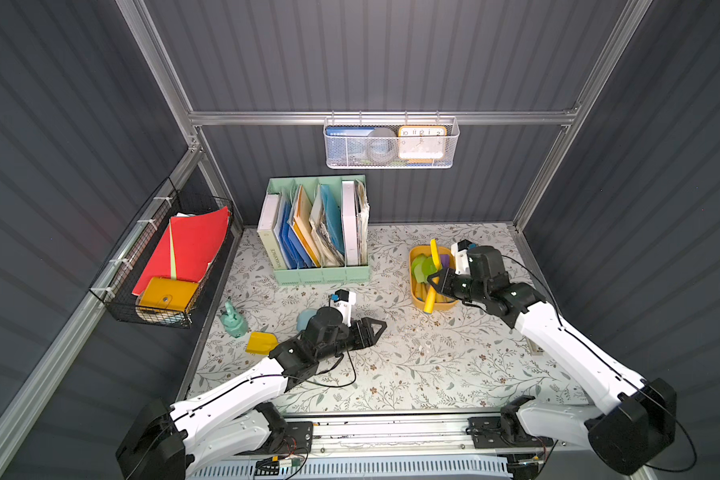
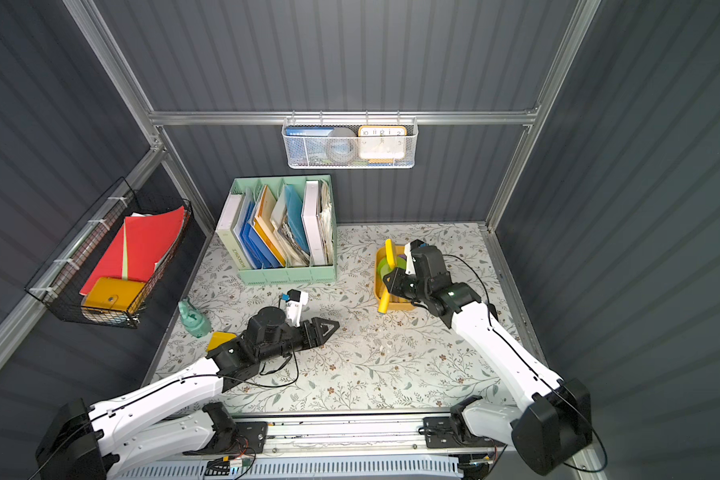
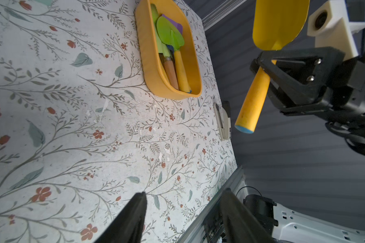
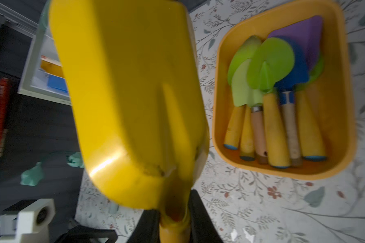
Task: Put the shovel into the storage box
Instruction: Place the shovel in the storage box.
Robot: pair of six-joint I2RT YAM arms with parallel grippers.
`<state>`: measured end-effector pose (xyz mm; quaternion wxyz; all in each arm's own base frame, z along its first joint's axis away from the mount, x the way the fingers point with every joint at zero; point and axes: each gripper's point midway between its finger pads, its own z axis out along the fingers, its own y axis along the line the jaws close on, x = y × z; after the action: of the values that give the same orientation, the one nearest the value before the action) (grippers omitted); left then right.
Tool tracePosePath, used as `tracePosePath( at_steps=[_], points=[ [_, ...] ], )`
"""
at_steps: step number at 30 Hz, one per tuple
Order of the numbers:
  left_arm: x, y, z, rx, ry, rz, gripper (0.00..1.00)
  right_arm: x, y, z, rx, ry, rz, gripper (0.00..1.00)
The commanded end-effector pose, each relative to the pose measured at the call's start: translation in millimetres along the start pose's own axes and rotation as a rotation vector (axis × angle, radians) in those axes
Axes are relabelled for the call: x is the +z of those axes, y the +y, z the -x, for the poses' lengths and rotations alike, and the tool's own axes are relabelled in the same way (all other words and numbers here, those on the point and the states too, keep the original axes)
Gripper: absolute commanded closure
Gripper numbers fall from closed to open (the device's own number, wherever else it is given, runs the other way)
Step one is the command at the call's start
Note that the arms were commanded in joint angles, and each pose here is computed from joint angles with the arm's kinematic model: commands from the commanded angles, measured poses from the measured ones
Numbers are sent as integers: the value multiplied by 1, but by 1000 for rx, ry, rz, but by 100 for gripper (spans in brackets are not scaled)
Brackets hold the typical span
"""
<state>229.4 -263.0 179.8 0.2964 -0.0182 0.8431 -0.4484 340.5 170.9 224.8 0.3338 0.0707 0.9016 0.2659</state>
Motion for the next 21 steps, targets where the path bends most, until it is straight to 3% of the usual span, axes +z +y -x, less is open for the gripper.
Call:
tracePosePath(
  at_steps=[1, 10, 21],
  points=[
    [-2, 8, 2, 17, -11, 44, 38, 3, -45, -4, -101, 69, -257, 83],
    [-5, 31, 0, -5, -8, 165, 37, 26, -69, 30, -187, 74, -440, 83],
    [-4, 43, -4, -37, -4, 213, 36, 75, -112, 52, -239, 141, -610, 82]
  ],
)
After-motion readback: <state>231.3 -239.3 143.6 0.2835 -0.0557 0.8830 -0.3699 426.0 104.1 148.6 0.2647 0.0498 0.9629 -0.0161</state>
